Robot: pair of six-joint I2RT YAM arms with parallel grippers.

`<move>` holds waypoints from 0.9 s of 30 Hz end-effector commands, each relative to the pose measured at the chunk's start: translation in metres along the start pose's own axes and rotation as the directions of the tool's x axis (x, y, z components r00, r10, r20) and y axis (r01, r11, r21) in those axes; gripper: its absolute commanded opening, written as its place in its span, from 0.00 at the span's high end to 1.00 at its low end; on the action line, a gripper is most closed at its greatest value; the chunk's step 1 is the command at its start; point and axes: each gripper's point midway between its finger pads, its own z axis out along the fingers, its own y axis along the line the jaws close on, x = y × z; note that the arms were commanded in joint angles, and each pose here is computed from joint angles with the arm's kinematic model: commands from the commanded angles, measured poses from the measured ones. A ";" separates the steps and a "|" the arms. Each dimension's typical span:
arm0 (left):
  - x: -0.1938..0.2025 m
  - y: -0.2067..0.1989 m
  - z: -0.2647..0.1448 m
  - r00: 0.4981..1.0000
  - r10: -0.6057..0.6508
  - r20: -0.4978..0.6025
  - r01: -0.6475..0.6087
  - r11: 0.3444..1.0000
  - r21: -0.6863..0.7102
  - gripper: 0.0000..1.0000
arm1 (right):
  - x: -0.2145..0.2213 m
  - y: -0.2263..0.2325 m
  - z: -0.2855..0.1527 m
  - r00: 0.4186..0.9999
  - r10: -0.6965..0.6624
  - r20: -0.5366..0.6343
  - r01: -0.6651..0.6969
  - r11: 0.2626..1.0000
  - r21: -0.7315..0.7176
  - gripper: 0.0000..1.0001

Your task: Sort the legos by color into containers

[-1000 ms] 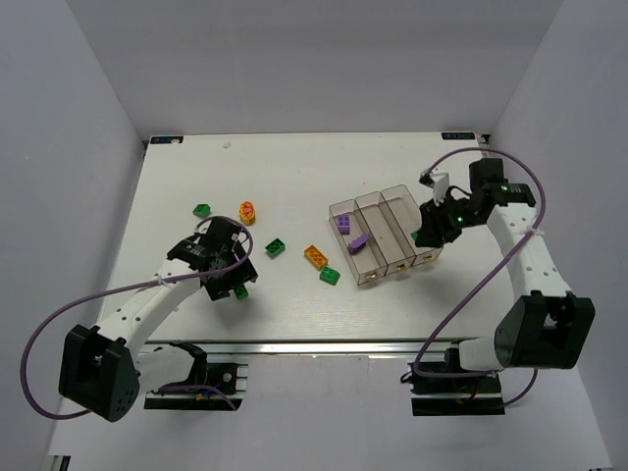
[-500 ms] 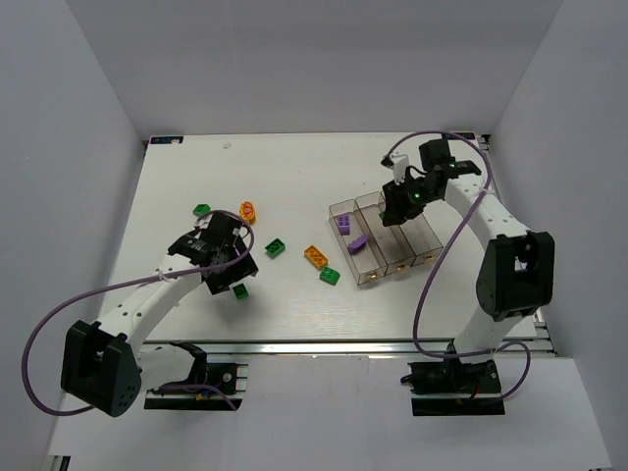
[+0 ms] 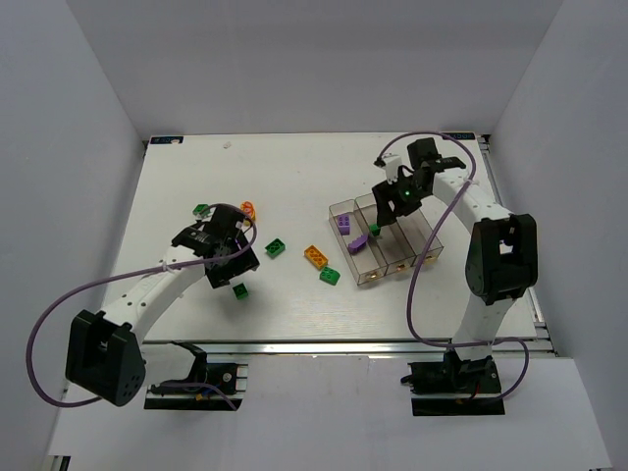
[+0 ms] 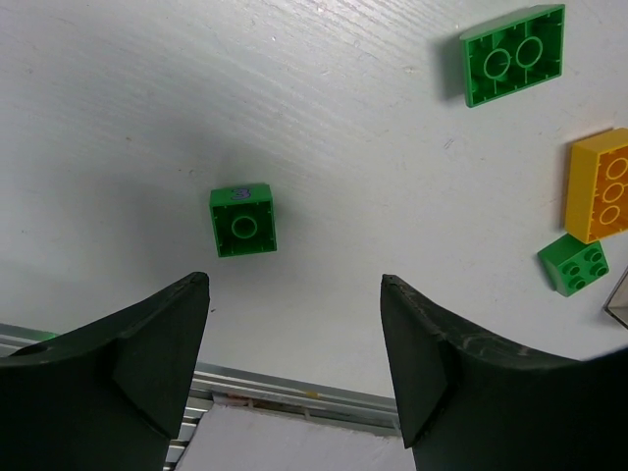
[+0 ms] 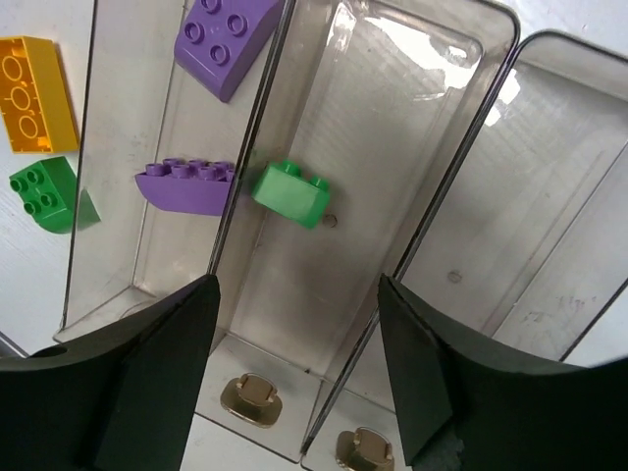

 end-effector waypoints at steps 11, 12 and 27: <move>0.010 0.007 0.020 0.996 0.024 -0.089 -0.033 0.995 -0.096 0.34 | -0.063 0.063 -0.067 0.907 -0.279 0.316 0.348 0.919 -0.185 0.27; 0.013 0.008 0.022 0.995 0.028 -0.100 -0.038 0.994 -0.100 0.33 | -0.059 0.068 -0.070 0.903 -0.279 0.327 0.353 0.916 -0.193 0.27; 0.038 0.022 0.063 0.979 0.104 -0.177 -0.124 0.987 -0.105 0.31 | -0.060 0.085 -0.080 0.885 -0.271 0.380 0.369 0.905 -0.213 0.21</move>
